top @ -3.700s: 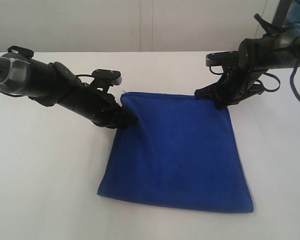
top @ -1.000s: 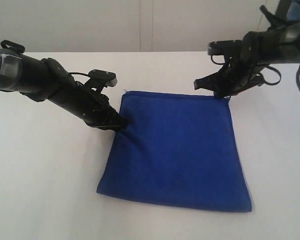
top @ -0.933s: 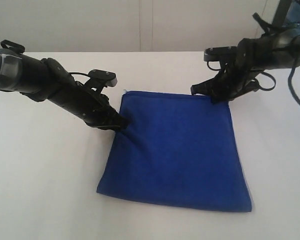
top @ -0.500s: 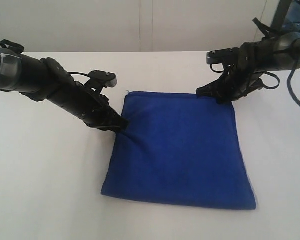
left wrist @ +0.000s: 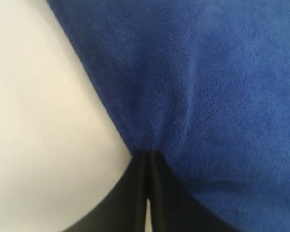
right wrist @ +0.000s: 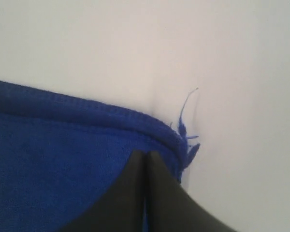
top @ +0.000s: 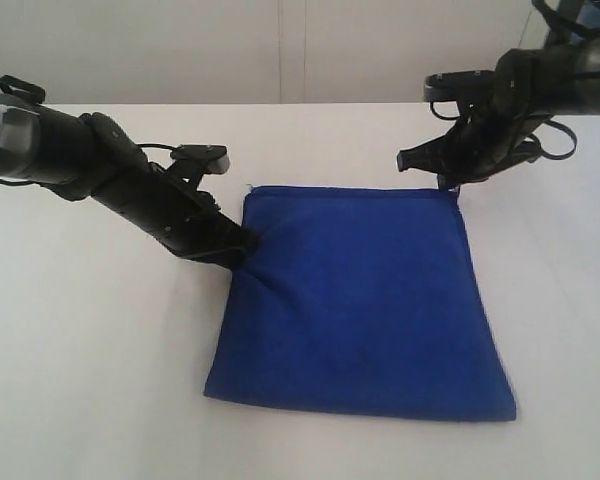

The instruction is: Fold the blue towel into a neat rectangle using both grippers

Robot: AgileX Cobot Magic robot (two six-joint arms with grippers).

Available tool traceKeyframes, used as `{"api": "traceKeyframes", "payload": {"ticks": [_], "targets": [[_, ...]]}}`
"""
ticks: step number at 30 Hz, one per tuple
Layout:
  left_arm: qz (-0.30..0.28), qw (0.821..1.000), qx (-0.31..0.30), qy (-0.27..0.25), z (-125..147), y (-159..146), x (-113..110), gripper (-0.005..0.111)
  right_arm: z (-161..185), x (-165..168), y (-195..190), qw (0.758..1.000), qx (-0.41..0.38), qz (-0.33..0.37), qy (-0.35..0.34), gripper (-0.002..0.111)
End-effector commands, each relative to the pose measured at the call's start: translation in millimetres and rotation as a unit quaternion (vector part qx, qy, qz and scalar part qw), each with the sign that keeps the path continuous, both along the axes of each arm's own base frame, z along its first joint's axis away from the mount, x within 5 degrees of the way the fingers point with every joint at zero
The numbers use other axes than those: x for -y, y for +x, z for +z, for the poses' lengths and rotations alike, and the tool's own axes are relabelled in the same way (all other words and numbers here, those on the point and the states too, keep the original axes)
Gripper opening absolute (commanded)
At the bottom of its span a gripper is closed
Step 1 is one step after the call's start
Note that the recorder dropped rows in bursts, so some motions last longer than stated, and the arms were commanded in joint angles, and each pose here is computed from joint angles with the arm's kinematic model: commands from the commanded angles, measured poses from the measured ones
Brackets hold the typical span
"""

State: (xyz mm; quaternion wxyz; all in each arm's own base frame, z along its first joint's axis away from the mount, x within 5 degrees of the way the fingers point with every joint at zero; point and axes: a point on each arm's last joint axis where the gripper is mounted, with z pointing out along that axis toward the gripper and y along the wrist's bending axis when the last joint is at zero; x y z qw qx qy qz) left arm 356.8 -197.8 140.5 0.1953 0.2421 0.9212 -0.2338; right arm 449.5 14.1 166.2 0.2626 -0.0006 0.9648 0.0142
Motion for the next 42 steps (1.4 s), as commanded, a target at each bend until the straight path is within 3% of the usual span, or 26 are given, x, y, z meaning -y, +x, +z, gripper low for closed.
{"api": "traceKeyframes", "payload": {"ticks": [1,6,8,15,20,23,30,34,42], "targets": [[0.017,1.0,-0.017,-0.01,4,-3,-1,0.016,17,4,-7,1.0,0.007,-0.002,0.0,0.0],[0.013,1.0,-0.012,-0.003,4,-3,-1,0.044,26,4,-14,1.0,-0.01,-0.001,0.0,0.0],[0.003,1.0,-0.016,0.001,4,-4,-2,0.05,31,4,-18,1.0,-0.021,-0.001,0.0,0.0],[0.004,1.0,-0.02,0.023,2,0,-18,0.051,33,3,-36,0.998,-0.058,0.017,-0.008,0.0],[-0.005,0.998,-0.057,0.02,2,1,-37,0.051,24,0,-45,0.998,-0.061,0.014,-0.003,0.0],[-0.031,0.997,-0.063,0.017,6,-2,-40,0.045,18,-16,-48,0.998,-0.057,0.017,0.02,0.0],[-0.085,0.994,0.0,-0.065,51,-18,-27,0.002,16,-61,-49,0.998,-0.011,0.051,0.045,0.0],[-0.1,0.99,0.024,-0.092,61,-39,-21,0.0,19,-77,-47,0.996,0.02,0.06,0.056,0.0],[-0.141,0.989,0.008,-0.045,25,-86,10,0.0,-4,-108,-51,0.995,-0.007,0.082,0.064,0.0]]}}
